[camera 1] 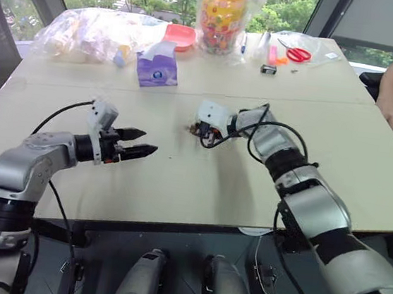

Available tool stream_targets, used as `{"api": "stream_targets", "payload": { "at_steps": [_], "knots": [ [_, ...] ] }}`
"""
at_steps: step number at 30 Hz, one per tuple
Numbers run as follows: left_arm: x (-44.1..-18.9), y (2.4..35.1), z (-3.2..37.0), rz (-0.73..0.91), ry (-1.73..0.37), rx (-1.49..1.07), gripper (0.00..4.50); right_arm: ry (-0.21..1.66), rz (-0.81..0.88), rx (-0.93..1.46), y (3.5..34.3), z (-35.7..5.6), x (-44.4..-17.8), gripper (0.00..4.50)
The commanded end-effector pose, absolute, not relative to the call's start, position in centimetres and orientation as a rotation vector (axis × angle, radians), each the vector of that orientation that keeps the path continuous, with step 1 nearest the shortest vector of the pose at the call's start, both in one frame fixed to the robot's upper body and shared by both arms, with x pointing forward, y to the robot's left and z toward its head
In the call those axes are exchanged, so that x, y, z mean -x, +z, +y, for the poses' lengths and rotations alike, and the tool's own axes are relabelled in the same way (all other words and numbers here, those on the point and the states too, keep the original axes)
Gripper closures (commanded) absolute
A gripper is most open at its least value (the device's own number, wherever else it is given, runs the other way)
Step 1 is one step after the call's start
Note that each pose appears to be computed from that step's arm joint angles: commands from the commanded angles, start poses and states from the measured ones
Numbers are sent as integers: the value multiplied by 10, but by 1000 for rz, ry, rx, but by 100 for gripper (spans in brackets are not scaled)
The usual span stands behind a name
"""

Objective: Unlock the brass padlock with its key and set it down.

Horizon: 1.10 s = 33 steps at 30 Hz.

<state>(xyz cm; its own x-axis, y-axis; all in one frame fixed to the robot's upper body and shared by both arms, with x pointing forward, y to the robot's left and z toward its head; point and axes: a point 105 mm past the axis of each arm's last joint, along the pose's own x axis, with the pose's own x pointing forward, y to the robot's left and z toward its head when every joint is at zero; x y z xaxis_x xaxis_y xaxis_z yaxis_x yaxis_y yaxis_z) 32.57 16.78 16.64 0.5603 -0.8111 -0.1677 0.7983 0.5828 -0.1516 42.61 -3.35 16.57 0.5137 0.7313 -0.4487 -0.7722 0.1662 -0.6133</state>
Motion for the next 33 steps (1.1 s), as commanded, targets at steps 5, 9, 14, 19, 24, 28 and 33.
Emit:
{"api": "stream_targets", "payload": {
  "at_steps": [5, 9, 14, 19, 24, 28, 33],
  "knots": [
    [-348, 222, 157, 23, -987, 251, 82, 942, -459, 1040, 243, -21, -394, 380],
    [-353, 232, 146, 6, -1056, 295, 82, 873, -498, 1061, 248, -26, -390, 380],
    [-364, 230, 141, 11, -1058, 275, 248, 804, -509, 1062, 254, -30, -391, 380],
    [-372, 231, 130, 17, -1093, 265, 367, 798, -535, 1081, 255, -27, -384, 380],
    [-381, 233, 129, 1, -1089, 277, 367, 805, -542, 1076, 255, -25, -379, 380],
    [-383, 236, 126, -12, -1104, 291, 367, 811, -540, 1078, 254, -24, -377, 380],
    [-383, 240, 124, -25, -1120, 304, 367, 816, -534, 1077, 252, -23, -376, 380]
  ]
}}
